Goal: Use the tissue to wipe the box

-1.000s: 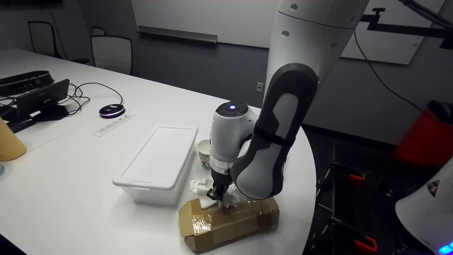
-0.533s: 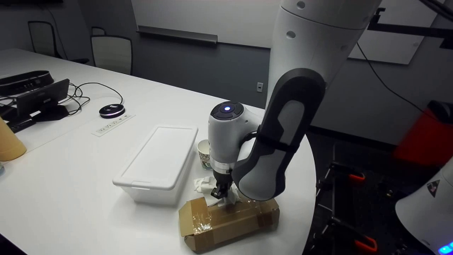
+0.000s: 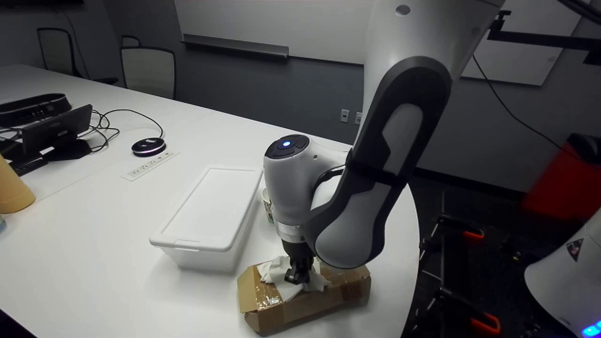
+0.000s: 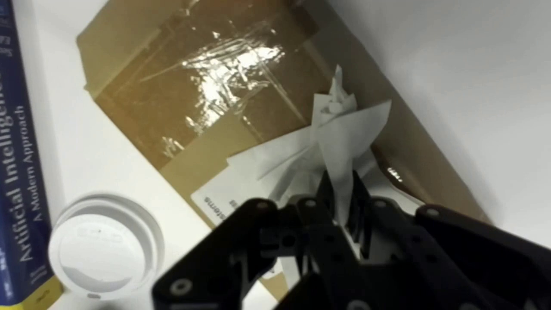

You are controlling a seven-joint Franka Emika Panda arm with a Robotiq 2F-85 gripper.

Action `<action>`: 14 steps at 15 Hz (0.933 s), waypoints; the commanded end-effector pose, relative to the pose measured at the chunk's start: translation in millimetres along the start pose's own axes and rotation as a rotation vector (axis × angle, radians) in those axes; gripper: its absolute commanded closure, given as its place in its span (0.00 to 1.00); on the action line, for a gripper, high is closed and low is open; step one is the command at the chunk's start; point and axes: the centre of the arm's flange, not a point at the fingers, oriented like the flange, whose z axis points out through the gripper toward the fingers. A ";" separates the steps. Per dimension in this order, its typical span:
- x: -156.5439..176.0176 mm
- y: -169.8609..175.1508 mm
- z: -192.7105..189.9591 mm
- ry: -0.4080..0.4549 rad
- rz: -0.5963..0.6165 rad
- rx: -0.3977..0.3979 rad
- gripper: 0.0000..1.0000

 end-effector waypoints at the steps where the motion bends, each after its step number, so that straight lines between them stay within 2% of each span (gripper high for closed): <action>1: -0.8 -3.4 -8.7 -0.004 -0.018 0.097 0.98; 5: 8.1 -7.2 2.0 0.033 0.006 0.169 0.98; 8: 15.6 -6.6 10.8 0.090 0.034 0.187 0.98; 14: 20.1 -2.2 13.8 0.182 0.051 0.156 0.98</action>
